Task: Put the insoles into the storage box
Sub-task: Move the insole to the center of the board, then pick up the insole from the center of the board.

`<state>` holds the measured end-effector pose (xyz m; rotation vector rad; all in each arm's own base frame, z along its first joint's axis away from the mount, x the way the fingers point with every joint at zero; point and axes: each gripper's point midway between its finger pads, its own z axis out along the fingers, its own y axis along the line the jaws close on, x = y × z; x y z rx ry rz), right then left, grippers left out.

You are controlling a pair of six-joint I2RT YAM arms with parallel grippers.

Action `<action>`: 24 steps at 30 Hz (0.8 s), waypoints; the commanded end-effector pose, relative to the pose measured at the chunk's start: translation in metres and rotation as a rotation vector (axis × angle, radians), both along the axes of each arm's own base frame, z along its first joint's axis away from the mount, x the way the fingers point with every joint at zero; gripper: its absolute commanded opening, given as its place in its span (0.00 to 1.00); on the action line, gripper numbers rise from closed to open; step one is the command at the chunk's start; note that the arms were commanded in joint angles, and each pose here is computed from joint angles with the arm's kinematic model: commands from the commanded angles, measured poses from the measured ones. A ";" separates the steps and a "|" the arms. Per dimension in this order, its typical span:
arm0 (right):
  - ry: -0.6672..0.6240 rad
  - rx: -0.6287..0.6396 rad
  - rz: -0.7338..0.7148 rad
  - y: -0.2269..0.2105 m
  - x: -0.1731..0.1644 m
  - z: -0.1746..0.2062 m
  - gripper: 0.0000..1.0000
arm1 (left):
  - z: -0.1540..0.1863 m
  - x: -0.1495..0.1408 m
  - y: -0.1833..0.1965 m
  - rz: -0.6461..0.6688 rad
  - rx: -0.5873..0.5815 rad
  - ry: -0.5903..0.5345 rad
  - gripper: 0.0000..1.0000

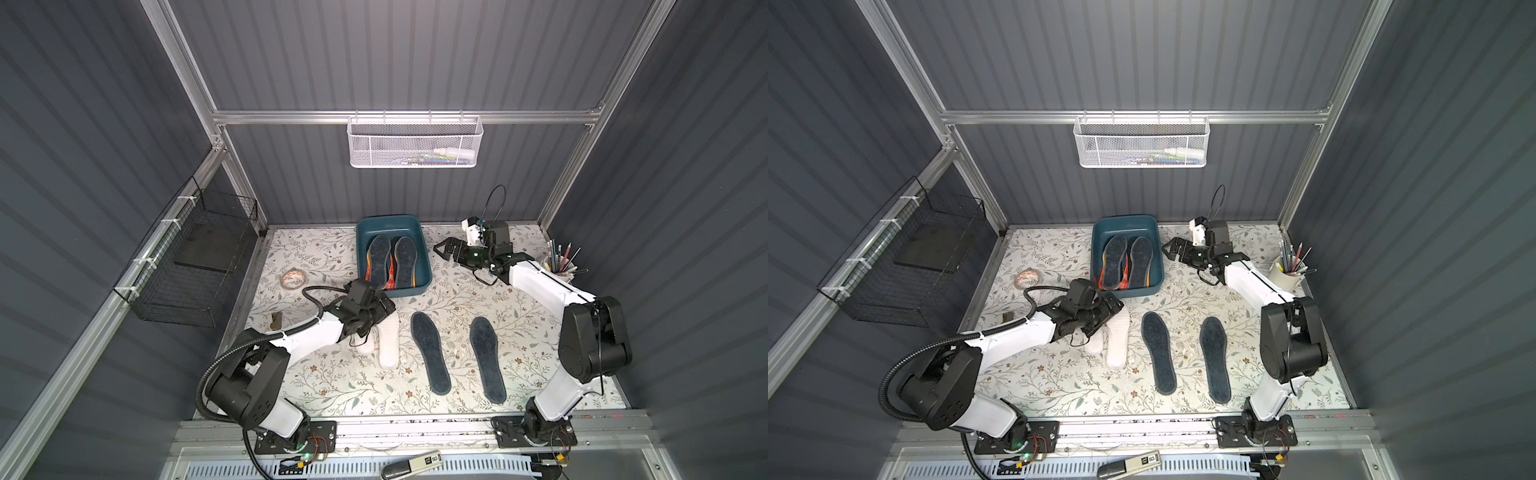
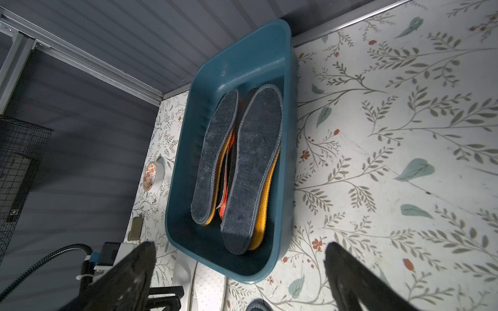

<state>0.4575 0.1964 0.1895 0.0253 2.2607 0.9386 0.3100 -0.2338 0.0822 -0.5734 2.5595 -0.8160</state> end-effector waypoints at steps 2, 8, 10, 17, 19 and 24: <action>-0.008 0.004 0.002 -0.002 -0.003 0.005 0.99 | 0.019 -0.005 0.015 -0.056 0.101 -0.038 1.00; -0.008 0.006 0.002 -0.002 -0.005 0.006 0.99 | 0.022 -0.013 0.065 -0.038 0.387 -0.039 0.96; -0.009 0.009 0.002 -0.002 -0.005 0.007 0.99 | 0.018 -0.017 0.082 -0.031 0.483 -0.015 0.92; -0.007 0.007 -0.001 -0.003 -0.009 0.007 0.99 | -0.011 -0.017 0.091 -0.051 0.508 0.070 0.77; -0.009 0.007 -0.001 -0.004 -0.010 0.008 0.99 | -0.022 -0.017 0.094 -0.044 0.509 0.102 0.75; -0.012 0.006 -0.003 -0.004 -0.011 0.009 0.99 | -0.036 -0.011 0.094 -0.035 0.482 0.115 0.65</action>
